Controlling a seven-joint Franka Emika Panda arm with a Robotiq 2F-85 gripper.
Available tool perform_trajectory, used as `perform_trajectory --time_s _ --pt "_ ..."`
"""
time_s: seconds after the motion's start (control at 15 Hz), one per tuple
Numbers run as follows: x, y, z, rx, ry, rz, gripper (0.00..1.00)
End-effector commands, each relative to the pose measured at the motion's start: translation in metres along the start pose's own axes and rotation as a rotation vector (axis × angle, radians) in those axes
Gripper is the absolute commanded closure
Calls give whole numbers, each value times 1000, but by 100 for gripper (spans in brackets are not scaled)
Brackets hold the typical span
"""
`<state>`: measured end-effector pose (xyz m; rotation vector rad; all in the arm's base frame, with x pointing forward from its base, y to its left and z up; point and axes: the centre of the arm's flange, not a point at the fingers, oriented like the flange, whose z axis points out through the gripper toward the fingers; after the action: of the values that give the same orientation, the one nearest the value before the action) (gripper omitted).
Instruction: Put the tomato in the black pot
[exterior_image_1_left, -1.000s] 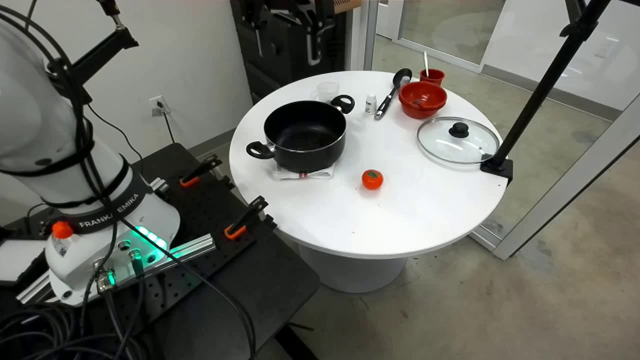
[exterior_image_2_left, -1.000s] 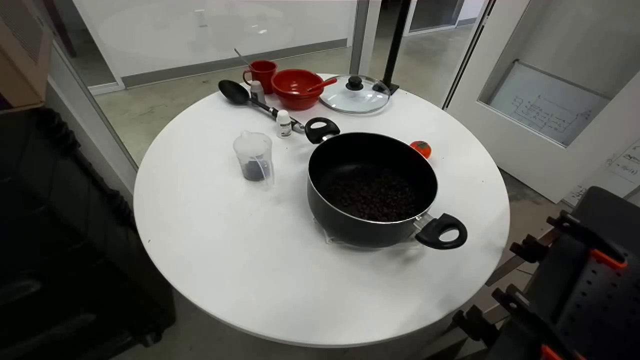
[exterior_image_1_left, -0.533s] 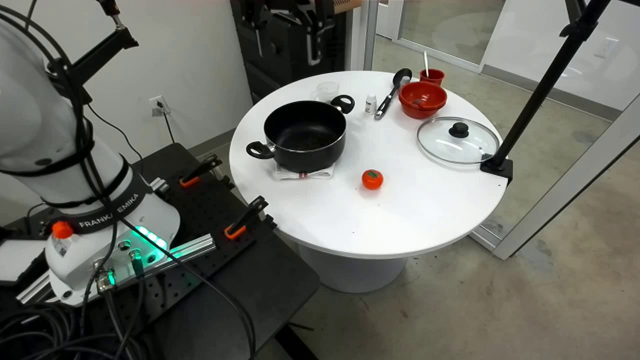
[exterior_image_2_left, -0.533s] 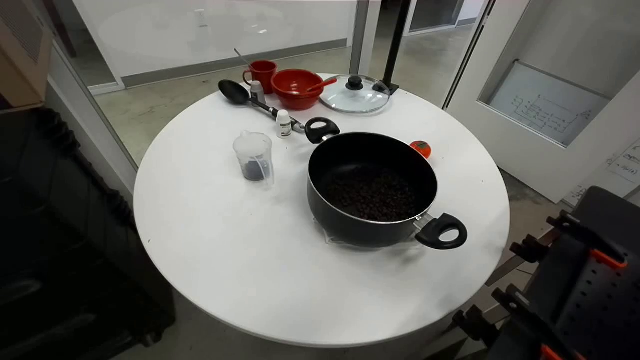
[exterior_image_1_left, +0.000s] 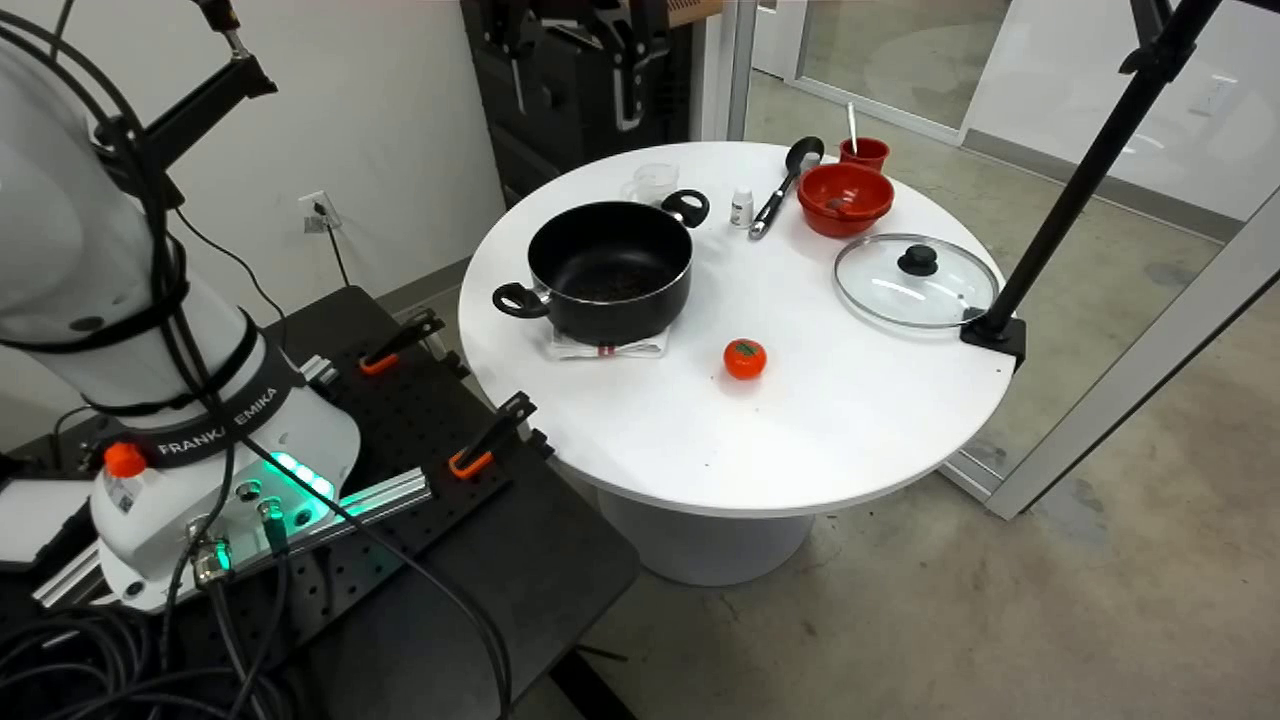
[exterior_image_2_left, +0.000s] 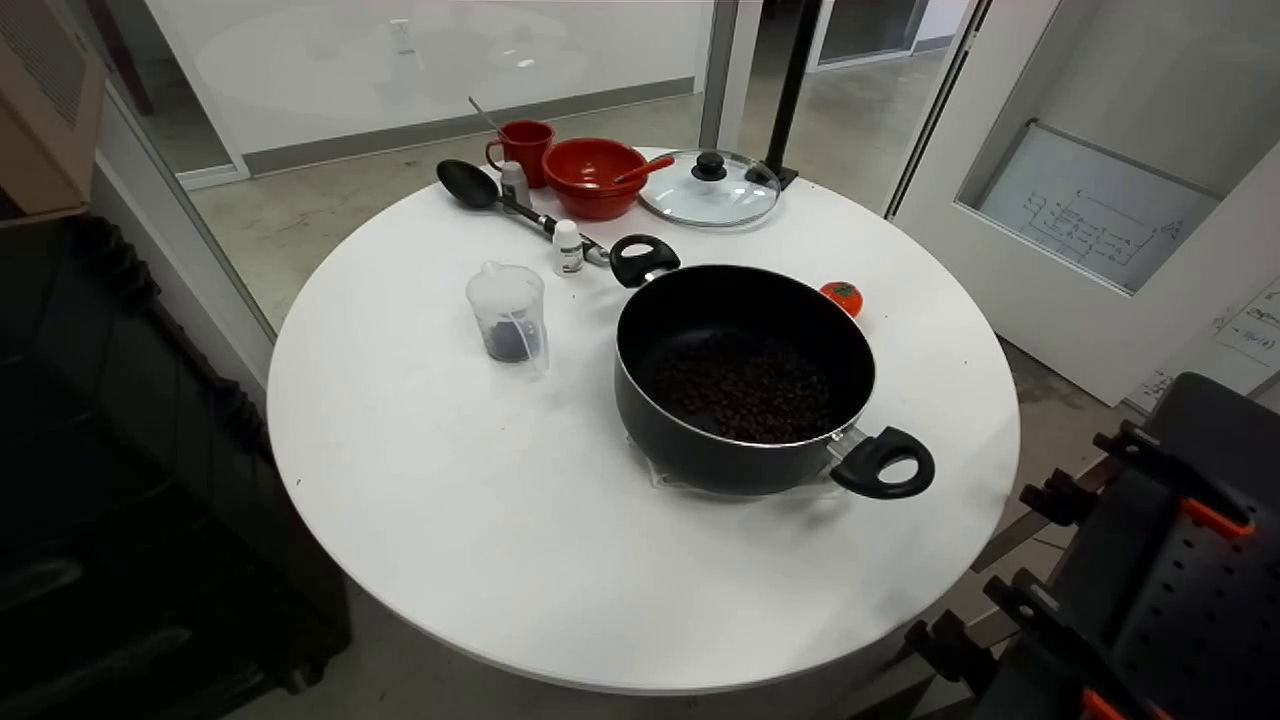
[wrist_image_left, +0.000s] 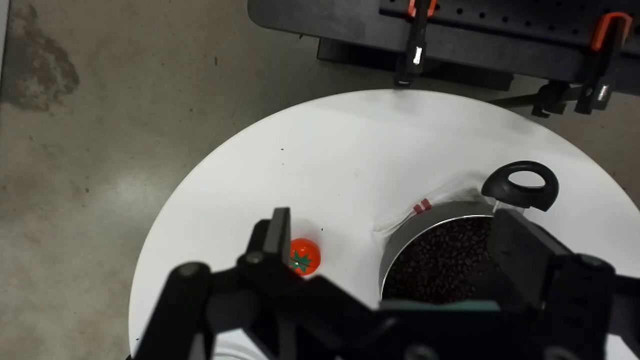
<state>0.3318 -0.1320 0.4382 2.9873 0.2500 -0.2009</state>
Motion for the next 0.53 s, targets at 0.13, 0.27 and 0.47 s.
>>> perform_trajectory --time_s 0.13,0.27,0.47 --pt "31 8 7 34 170 93 0" --pt "61 19 10 26 272 166 0" --pt "95 34 22 -21 399 290 0"
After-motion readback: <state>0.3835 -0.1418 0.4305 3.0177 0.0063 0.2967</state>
